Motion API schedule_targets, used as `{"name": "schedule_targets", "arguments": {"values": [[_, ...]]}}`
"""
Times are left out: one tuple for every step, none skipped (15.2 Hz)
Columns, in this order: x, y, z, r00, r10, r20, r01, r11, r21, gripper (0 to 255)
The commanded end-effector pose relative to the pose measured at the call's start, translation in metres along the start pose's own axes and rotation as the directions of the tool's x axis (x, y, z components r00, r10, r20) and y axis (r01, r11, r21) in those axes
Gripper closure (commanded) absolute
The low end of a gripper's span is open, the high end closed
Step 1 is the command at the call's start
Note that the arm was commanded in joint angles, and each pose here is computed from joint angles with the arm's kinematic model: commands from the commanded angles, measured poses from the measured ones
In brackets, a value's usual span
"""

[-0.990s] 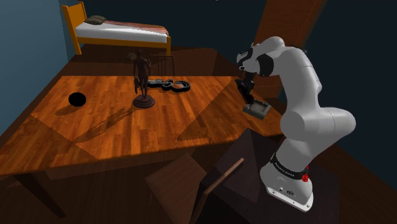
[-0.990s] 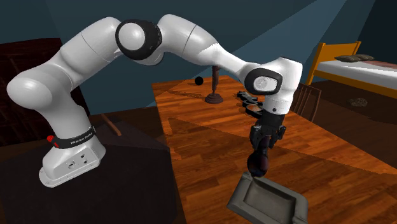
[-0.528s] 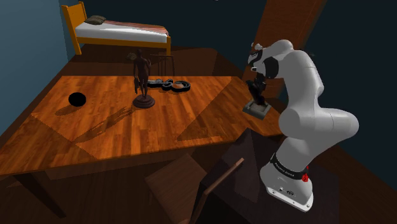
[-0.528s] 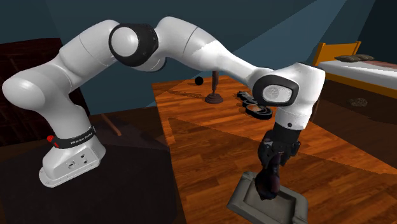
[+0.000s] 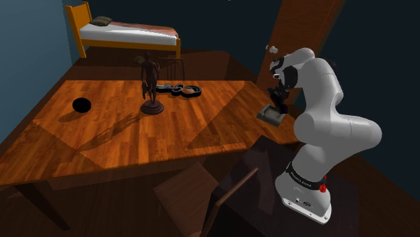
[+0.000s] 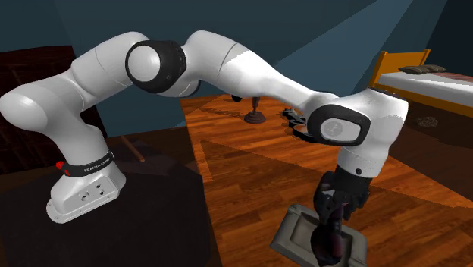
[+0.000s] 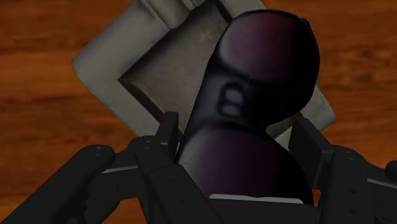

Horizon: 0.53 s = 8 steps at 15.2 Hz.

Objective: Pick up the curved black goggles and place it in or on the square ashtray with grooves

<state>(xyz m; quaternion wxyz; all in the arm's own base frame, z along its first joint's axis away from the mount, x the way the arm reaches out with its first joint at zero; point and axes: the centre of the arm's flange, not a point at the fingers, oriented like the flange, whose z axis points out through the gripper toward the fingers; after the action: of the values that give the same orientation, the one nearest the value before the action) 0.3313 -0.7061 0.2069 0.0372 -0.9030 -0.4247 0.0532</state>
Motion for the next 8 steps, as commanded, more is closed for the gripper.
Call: {"name": "schedule_targets", "arguments": {"values": [[0.000, 0.002, 0.009, 1.000, 0.000, 0.001, 0.000, 1.000, -0.001, 255], [0.000, 0.003, 0.015, 1.000, 0.000, 0.001, 0.000, 1.000, -0.001, 255], [0.001, 0.003, 0.020, 1.000, 0.000, 0.001, 0.000, 1.000, -0.001, 255], [0.001, 0.004, 0.025, 1.000, 0.000, 0.001, 0.000, 1.000, -0.001, 255], [0.002, 0.005, 0.030, 1.000, 0.000, 0.001, 0.000, 1.000, -0.001, 255], [0.002, 0.005, 0.035, 1.000, 0.000, 0.001, 0.000, 1.000, -0.001, 255], [0.002, 0.006, 0.041, 1.000, 0.000, 0.001, 0.000, 1.000, -0.001, 255], [0.002, 0.005, 0.035, 1.000, -0.001, 0.001, 0.001, 1.000, -0.001, 255]]}}
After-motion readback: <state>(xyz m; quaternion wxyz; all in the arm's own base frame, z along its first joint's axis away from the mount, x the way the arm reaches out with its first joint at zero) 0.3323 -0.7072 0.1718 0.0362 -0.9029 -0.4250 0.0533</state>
